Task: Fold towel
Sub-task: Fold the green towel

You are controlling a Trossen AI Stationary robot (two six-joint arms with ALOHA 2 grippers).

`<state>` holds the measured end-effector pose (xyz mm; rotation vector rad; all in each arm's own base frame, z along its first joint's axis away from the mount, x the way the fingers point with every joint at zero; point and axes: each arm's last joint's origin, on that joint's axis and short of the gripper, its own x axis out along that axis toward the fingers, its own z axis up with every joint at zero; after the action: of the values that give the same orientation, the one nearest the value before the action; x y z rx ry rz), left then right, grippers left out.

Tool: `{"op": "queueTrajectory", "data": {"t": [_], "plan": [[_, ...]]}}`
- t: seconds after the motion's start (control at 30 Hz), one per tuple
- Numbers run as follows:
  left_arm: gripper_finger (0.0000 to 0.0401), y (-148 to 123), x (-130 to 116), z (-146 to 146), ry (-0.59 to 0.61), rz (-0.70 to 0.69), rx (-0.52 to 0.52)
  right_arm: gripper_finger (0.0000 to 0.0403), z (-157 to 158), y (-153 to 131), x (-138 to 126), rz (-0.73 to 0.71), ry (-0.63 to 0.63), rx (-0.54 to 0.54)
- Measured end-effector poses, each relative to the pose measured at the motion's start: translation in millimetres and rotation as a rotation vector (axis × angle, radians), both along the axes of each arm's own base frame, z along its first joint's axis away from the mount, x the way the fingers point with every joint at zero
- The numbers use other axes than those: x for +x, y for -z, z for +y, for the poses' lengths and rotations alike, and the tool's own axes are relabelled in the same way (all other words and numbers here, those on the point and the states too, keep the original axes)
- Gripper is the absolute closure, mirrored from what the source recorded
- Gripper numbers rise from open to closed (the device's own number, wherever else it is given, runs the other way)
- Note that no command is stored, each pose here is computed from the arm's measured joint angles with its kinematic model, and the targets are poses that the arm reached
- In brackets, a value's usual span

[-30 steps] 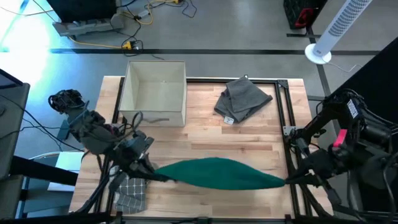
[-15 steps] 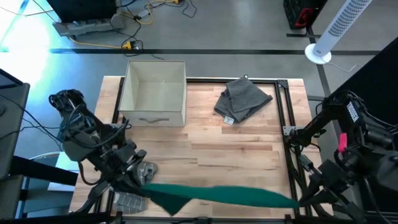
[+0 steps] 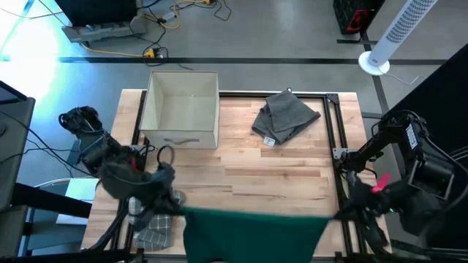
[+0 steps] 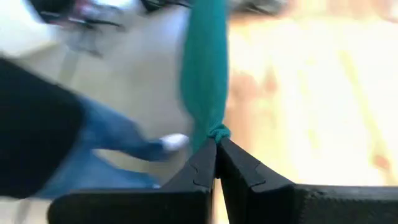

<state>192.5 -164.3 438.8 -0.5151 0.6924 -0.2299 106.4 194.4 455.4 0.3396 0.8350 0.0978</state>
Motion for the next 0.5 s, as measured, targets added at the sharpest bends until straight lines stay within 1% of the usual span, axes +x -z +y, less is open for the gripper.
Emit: {"op": "queueTrajectory", "data": {"t": [0.07, 0.13, 0.23, 0.33, 0.4, 0.5], "plan": [[0.0401, 6.6, 0.5, 7.2, -0.047, 0.051, 0.068, 0.0403, -6.7, 4.6, -0.1, 0.027, 0.045, -0.069], [0.0401, 9.8, 2.2, 13.8, -0.088, 0.067, 0.123, 0.0403, -9.4, 6.5, 2.4, 0.019, 0.077, -0.094], [0.0401, 12.6, 4.9, 22.8, -0.121, 0.081, 0.191, 0.0403, -12.7, 11.1, 7.4, 0.015, 0.078, -0.141], [0.0401, 18.2, 8.3, 31.5, -0.161, 0.130, 0.249, 0.0403, -14.3, 23.0, 14.3, 0.056, 0.079, -0.195], [0.0401, 23.2, 11.2, 35.2, -0.171, 0.173, 0.282, 0.0403, -13.8, 34.3, 18.8, 0.088, 0.091, -0.231], [0.0401, 29.2, 18.4, 35.6, -0.140, 0.209, 0.313, 0.0403, -13.9, 51.8, 22.7, 0.127, 0.108, -0.287]]}}
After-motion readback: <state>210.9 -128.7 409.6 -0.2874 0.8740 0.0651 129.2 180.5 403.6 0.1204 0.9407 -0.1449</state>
